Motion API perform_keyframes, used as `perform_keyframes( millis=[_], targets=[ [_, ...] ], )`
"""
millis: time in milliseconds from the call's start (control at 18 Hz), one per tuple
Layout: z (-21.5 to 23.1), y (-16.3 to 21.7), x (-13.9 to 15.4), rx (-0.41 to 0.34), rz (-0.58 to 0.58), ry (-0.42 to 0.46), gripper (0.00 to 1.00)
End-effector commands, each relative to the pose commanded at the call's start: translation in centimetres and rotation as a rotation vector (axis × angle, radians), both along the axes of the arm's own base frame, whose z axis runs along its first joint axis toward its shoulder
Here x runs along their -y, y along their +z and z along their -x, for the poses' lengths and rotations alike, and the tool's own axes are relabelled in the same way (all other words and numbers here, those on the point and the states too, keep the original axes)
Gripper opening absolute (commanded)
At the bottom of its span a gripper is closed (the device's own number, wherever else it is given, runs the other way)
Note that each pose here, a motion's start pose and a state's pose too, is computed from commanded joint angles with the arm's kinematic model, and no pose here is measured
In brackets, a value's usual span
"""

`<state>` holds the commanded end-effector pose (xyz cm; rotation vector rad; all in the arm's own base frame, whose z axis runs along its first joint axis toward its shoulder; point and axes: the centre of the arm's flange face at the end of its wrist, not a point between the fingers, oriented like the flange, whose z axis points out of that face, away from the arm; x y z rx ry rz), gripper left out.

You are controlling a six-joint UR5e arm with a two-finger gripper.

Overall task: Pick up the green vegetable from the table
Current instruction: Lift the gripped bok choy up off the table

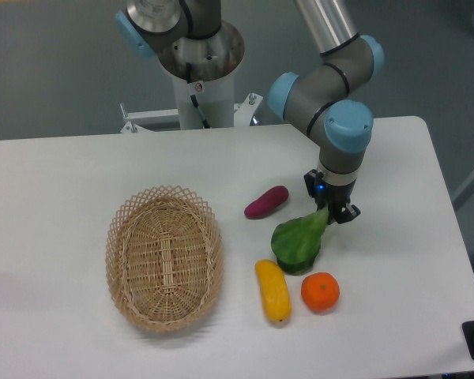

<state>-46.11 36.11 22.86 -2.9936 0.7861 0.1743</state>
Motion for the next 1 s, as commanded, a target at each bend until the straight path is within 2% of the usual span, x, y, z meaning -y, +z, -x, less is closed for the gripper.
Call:
perform_keyframes(
  millis=[222, 389, 611, 1000],
  targets=[
    [0.9, 3.1, 0.7, -0.036, -0.041, 0.010, 0.36],
    [1.2, 6.0, 0.8, -0.003, -0.150, 0.018, 0.37],
    [1.8, 8.8, -0.2, -0.003, -0.239, 0.023, 0.37],
    [0.6, 13.5, -1.7, 0.051, -0.453, 0.135, 0.37]
  ],
)
